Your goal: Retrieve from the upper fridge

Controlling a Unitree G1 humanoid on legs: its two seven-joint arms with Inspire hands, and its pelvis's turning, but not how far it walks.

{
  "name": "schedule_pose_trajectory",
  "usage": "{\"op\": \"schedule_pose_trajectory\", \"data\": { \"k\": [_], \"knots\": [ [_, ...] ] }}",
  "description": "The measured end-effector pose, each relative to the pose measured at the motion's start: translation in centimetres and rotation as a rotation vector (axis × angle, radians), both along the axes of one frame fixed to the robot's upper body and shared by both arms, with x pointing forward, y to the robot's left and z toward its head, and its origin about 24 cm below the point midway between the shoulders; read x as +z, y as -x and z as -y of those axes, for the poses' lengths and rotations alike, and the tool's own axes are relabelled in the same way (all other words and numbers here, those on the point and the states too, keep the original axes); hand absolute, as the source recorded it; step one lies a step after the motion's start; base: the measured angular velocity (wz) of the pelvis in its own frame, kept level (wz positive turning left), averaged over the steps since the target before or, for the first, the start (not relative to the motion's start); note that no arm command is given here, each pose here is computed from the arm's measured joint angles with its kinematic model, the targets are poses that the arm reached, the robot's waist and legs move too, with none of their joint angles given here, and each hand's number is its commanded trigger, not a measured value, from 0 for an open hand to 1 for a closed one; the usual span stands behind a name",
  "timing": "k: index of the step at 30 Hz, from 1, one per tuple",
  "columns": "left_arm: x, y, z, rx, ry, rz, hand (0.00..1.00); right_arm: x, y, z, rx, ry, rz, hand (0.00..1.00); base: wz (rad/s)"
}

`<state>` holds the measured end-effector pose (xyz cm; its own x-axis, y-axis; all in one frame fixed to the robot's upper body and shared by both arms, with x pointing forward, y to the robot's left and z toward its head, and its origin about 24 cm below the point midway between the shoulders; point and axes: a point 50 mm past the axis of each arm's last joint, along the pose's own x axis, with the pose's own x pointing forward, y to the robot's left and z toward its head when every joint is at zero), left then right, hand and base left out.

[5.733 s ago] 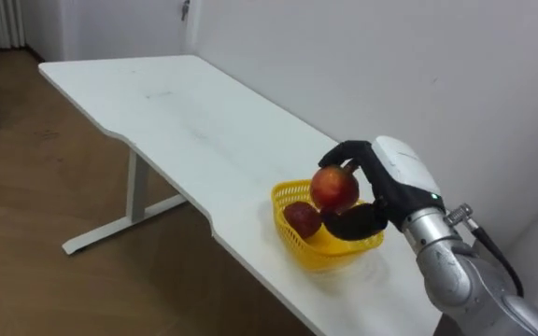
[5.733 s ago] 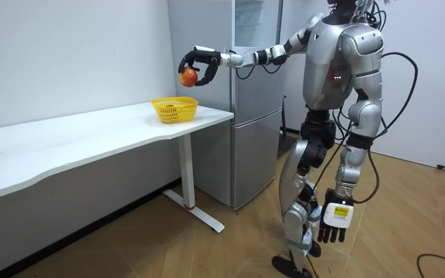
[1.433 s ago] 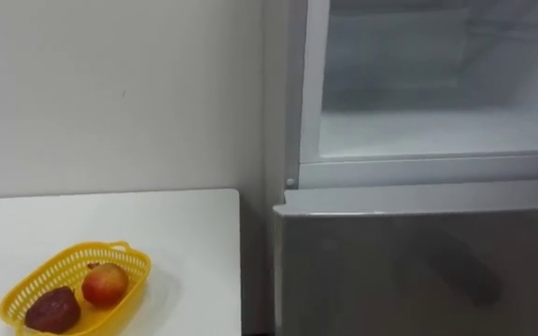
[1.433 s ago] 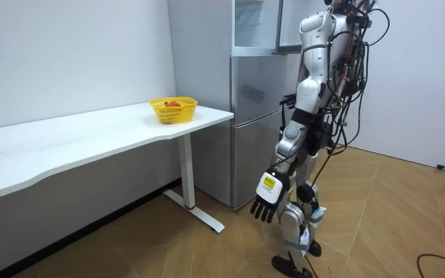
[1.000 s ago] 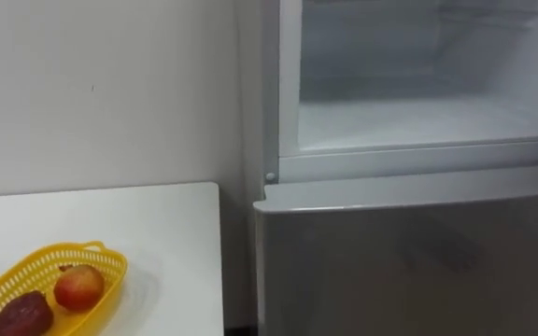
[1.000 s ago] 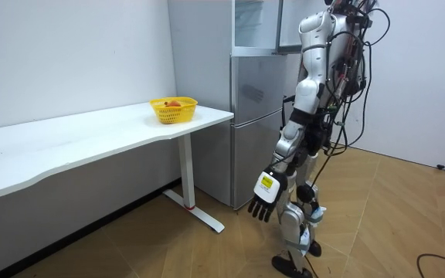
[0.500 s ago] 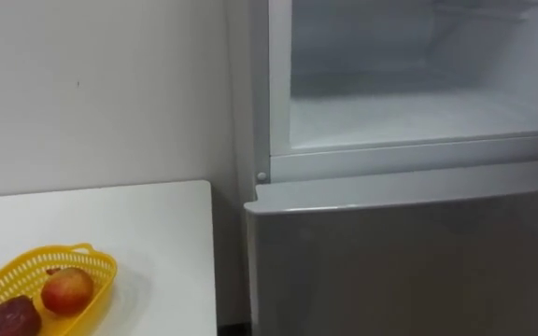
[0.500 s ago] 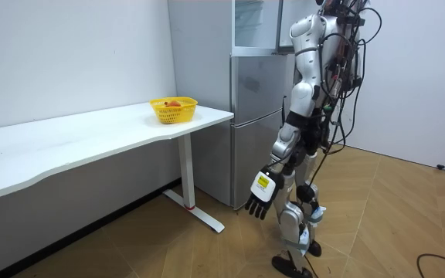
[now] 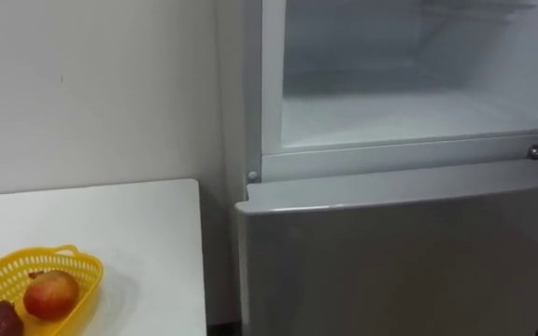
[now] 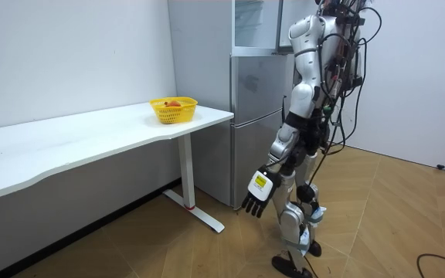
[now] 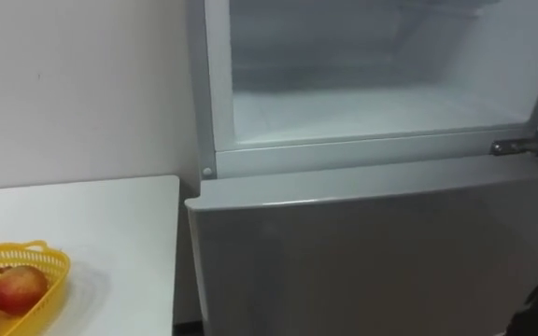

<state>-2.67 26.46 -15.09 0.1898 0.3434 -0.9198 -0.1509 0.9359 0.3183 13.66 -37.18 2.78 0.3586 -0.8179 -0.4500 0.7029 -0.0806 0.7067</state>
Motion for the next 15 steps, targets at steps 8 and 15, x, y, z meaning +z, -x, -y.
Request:
{"op": "schedule_pose_trajectory", "data": {
  "k": [8,15],
  "knots": [
    [0.0,0.4,-0.1,0.028,0.005,-0.010,0.00,2.3,-1.7,-0.2,0.084,0.073,0.173,0.00,0.00],
    [-0.1,1.3,0.3,0.038,0.020,-0.037,0.00,3.9,-2.4,0.5,0.076,0.120,0.273,0.00,0.00]
  ]
}}
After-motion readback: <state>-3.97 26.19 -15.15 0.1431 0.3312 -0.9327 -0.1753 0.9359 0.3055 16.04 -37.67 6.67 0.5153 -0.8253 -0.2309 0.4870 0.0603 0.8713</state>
